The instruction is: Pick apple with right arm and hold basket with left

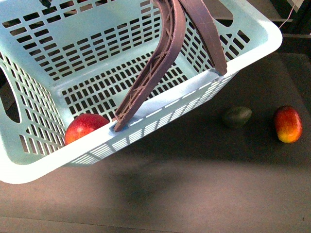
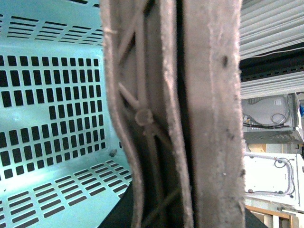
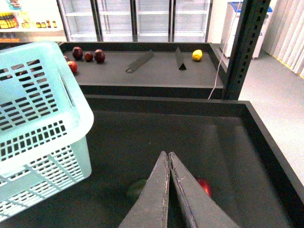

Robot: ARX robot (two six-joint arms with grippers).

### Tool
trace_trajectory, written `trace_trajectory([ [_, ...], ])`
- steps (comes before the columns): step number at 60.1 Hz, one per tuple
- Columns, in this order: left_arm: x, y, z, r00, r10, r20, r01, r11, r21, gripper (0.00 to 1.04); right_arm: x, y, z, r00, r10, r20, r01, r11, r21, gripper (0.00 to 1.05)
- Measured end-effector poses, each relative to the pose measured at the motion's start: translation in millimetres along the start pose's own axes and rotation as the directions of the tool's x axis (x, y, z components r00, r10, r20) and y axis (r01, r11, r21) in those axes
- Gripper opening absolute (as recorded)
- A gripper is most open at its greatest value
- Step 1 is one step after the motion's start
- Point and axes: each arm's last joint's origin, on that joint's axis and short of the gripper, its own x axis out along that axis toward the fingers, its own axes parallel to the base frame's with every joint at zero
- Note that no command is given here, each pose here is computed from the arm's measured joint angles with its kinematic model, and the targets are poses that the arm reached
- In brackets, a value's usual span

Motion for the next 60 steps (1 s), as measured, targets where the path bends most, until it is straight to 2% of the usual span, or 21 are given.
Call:
trace_trajectory([
  [60, 0, 0, 0, 1.000, -0.001, 0.000, 0.001, 1.000, -0.001, 0.15, -26, 0, -5, 1.000, 0.000, 0.028, 0.000, 1.000, 0.001, 0.02],
])
